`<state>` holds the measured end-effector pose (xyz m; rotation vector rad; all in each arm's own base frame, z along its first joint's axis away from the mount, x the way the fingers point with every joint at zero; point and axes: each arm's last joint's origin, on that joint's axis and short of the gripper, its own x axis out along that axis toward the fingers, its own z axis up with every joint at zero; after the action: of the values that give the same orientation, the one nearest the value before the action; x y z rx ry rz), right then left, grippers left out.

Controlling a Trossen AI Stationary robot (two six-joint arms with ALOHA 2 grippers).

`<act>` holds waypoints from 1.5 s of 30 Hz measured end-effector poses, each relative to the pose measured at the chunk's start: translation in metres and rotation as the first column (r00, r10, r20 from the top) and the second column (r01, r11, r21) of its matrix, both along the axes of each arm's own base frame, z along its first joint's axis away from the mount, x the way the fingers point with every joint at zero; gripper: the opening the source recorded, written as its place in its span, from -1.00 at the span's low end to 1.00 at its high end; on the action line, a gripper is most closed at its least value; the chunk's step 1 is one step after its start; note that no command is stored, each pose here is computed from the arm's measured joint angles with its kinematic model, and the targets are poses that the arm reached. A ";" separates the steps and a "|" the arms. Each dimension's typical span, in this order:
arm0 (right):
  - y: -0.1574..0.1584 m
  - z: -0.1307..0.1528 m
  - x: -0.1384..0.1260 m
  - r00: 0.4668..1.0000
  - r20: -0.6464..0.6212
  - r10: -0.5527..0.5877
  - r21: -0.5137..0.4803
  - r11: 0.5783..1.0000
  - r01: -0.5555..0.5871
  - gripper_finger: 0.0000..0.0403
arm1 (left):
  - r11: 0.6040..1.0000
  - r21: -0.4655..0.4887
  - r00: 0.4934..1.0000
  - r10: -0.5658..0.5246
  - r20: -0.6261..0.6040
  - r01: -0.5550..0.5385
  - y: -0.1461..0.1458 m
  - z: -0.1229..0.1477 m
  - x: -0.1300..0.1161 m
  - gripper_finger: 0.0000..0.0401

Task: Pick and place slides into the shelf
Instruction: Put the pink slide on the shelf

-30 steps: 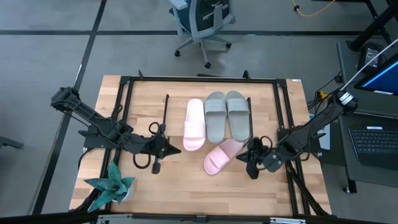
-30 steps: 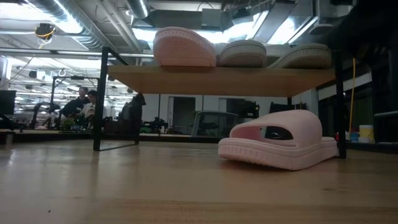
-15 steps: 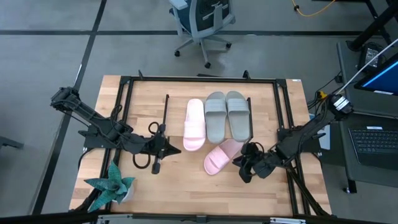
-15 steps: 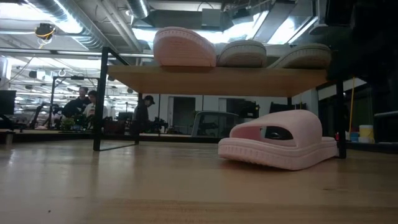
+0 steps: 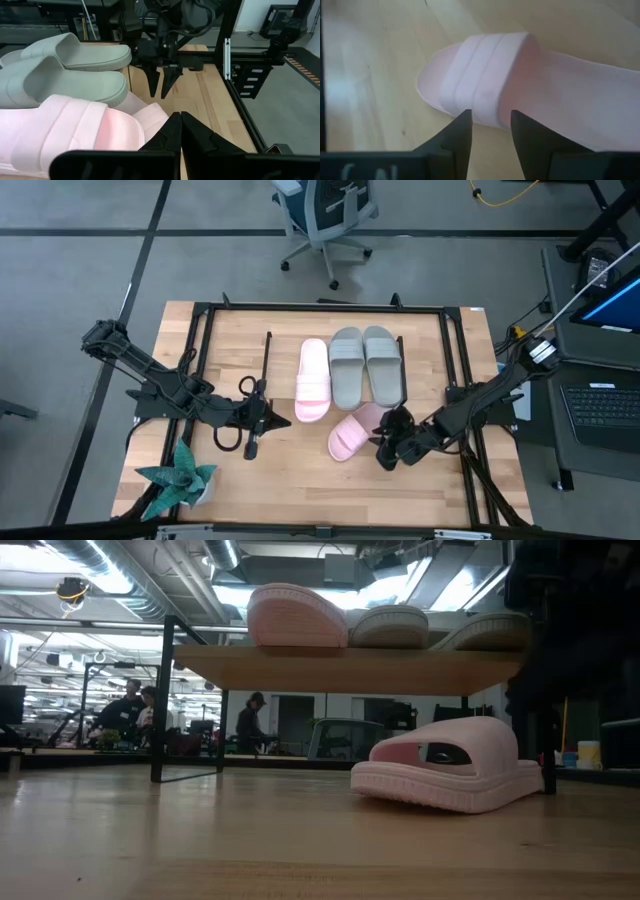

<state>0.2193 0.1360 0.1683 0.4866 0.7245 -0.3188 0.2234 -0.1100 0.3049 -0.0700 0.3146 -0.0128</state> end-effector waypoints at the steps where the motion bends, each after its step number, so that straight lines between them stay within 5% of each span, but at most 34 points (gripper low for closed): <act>1: 0.001 -0.002 0.001 1.000 -0.005 0.000 -0.004 1.000 0.000 -0.32 | 1.000 0.000 1.000 0.000 0.000 0.000 0.000 0.000 0.000 -1.00; 22: 0.013 -0.020 0.018 0.997 0.063 0.040 0.011 0.999 -0.040 -0.32 | 1.000 0.000 1.000 0.000 -0.001 0.000 0.000 0.000 0.000 -1.00; 35: 0.015 -0.019 0.019 0.996 0.049 0.080 0.061 0.995 -0.083 -0.69 | 1.000 0.000 1.000 -0.007 -0.002 0.007 0.000 0.000 0.000 -1.00; 45: 0.016 -0.019 0.019 0.995 0.059 0.078 0.069 0.994 -0.082 -0.46 | 1.000 0.000 1.000 -0.008 -0.003 0.008 0.000 0.000 0.000 -1.00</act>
<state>0.2386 0.1517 0.1497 0.5304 0.7003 -0.2045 0.2234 -0.1102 0.3048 -0.0690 0.3175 -0.0204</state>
